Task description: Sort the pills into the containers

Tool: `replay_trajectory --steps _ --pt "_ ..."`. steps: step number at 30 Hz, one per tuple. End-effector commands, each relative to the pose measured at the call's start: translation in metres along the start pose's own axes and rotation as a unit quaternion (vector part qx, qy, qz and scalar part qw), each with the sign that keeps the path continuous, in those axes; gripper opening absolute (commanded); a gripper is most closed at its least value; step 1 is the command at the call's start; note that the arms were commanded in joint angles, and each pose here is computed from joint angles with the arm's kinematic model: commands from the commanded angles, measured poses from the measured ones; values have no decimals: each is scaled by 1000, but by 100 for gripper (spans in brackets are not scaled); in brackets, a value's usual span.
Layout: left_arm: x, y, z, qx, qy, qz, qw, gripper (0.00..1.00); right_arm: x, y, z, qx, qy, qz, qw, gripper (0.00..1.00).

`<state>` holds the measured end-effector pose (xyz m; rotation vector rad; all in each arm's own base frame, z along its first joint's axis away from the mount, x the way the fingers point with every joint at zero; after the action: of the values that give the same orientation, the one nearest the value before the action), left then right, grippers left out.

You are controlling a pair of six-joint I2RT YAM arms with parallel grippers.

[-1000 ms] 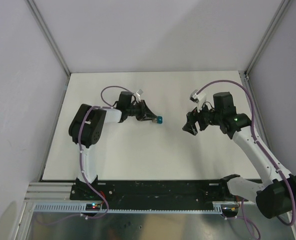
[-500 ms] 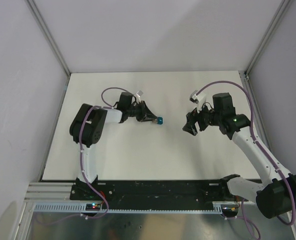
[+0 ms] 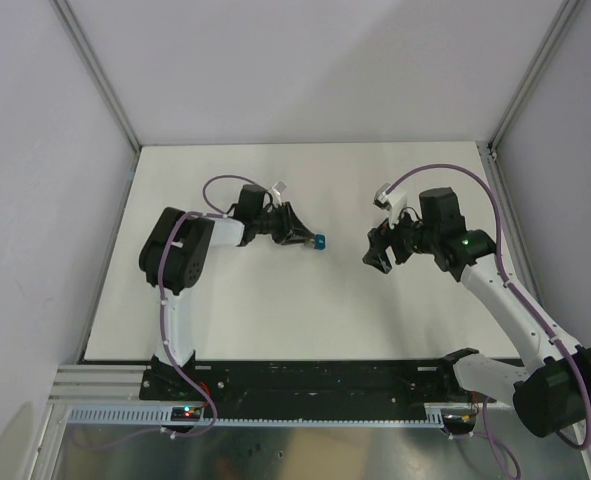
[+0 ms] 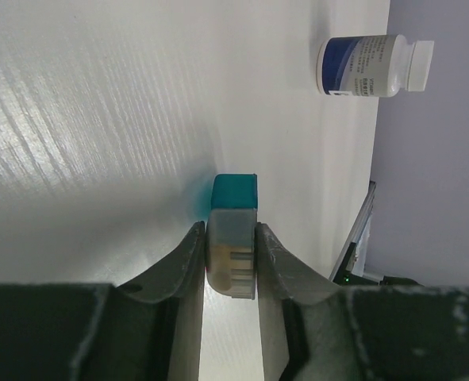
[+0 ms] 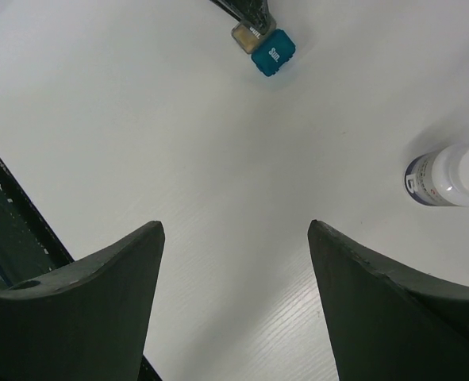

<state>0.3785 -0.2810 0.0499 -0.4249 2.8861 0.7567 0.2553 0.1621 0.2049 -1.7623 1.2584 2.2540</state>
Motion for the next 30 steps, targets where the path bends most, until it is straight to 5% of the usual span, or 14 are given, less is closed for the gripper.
replay_trajectory --steps 1,30 --pt "3 -4 12 -21 -7 3 1000 33 -8 0 -3 11 23 -15 1000 79" --pt "-9 6 14 -63 -78 -20 995 76 -6 -1 0 3 24 -10 1000 80"
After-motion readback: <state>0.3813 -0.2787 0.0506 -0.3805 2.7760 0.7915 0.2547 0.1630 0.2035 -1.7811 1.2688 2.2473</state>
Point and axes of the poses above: each gripper's point midway between its finger pads, its own y axis back along the fingers, its own z axis along the line the jaws close on, x = y × z, the point moved 2 cm from there along y, back along the fingers, and after that the axes turned 5 degrees about y, right-handed, at the moved point
